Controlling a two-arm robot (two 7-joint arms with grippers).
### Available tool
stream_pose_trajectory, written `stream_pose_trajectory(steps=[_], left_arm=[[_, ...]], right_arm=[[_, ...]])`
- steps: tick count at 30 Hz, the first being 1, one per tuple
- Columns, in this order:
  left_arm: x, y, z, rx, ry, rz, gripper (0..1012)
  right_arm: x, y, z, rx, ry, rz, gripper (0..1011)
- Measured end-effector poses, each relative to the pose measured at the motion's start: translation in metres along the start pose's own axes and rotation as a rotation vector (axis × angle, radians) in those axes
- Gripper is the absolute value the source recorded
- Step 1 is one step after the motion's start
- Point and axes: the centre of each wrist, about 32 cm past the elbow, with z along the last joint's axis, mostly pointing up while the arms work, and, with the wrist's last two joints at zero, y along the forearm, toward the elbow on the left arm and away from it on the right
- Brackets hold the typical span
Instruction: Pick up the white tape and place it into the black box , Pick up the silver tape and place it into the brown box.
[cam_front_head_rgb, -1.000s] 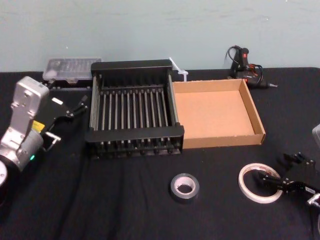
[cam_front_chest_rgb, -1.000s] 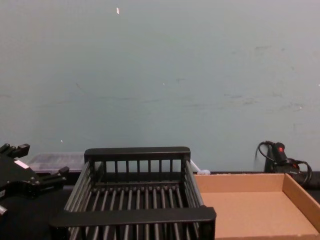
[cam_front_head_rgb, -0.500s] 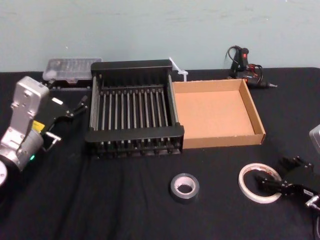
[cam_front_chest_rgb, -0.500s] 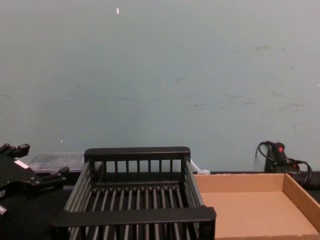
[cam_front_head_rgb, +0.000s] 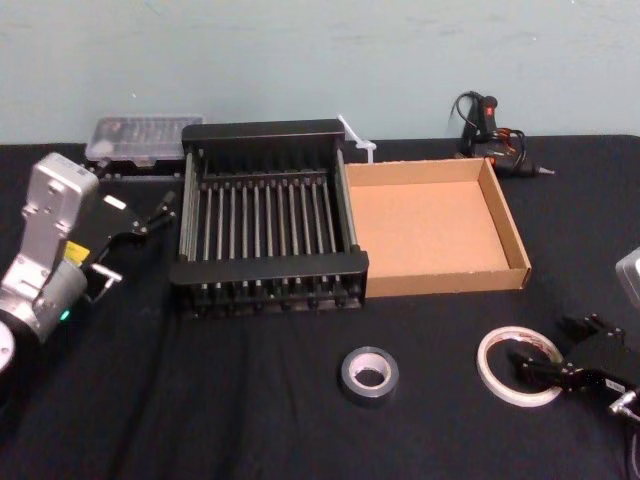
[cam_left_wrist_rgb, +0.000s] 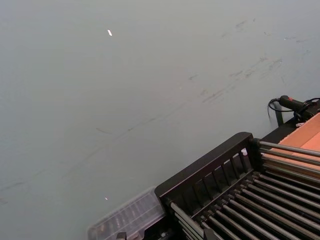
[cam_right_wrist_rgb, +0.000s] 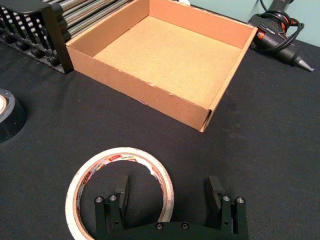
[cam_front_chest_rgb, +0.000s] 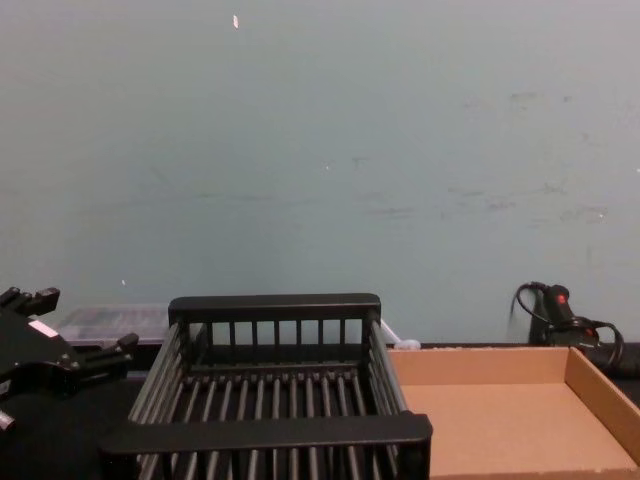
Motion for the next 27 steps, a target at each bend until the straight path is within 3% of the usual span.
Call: stream_pose_trajectory(steps=[27], left_arm=[[0.0000, 0.0000, 0.0000, 0.000, 0.000, 0.000, 1001]], right_arm=[[0.0002, 0.0001, -0.0005, 0.002, 0.002, 0.002, 1002]])
